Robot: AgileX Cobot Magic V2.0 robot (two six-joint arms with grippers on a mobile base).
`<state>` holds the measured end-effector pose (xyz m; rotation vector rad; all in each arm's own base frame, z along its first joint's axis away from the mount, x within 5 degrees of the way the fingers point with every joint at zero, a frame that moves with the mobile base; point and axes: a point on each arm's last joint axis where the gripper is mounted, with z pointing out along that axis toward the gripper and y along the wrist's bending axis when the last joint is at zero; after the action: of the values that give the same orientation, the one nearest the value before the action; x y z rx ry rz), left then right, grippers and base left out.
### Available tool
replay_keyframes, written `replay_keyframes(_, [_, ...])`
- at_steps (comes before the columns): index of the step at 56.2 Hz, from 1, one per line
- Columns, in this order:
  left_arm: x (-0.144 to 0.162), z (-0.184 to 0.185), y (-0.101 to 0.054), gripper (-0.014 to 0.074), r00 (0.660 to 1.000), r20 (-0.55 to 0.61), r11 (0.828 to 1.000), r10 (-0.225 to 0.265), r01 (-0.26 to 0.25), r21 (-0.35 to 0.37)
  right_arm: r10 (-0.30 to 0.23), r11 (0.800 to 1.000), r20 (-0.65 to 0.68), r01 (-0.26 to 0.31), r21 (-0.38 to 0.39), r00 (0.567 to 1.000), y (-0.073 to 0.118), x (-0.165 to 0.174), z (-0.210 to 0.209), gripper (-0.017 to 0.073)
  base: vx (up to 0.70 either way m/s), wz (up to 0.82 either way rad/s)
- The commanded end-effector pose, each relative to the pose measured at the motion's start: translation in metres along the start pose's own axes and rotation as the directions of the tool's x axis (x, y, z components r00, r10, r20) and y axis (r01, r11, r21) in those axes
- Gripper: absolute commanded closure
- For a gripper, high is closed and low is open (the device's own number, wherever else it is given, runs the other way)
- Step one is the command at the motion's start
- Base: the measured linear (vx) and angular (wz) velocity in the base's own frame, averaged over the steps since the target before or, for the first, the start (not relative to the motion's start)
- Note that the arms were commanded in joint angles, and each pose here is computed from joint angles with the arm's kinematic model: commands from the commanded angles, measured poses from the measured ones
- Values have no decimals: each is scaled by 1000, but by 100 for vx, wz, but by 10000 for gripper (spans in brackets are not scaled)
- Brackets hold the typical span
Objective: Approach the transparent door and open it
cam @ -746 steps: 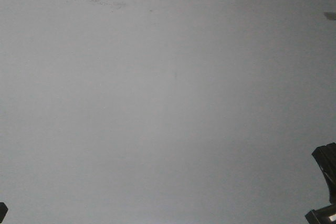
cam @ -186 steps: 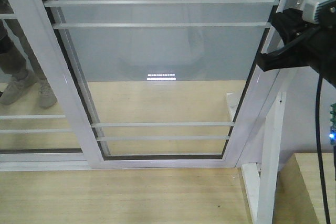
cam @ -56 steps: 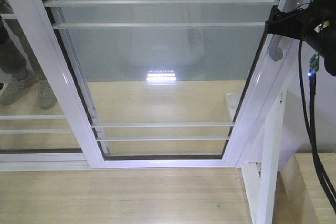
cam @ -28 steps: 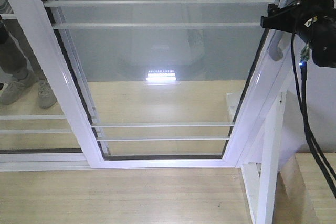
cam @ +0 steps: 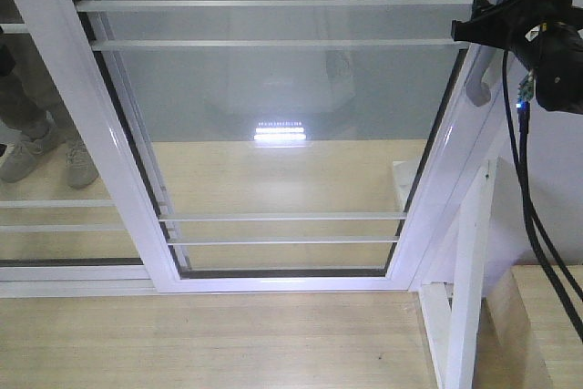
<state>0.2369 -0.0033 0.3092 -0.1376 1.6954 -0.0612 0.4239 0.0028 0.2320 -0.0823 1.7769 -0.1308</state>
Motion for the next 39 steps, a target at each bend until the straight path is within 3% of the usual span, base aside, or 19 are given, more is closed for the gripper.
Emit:
replay_keyframes(1, [-23, -3, -1, 29, 991, 133, 1000, -12, 12, -6, -12, 1000, 157, 7, 30, 987, -7, -37, -9, 339, 0, 0])
replay_keyframes(10, [-23, -3, -1, 29, 992, 128, 1000, -12, 12, -5, -2, 1000, 141, 0, 16, 990, -4, -36, -9, 575, 0, 0])
replay_keyframes(21, [-23, -3, -1, 29, 992, 127, 1000, -12, 12, -5, -19, 999, 147, 24, -31, 989, 15, -38, -10, 570, 0, 0])
replay_keyframes(39, [-23, -3, -1, 29, 992, 126, 1000, -12, 12, -4, -78, 982, 176, 107, -157, 981, 64, -44, -18, 568, 0, 0])
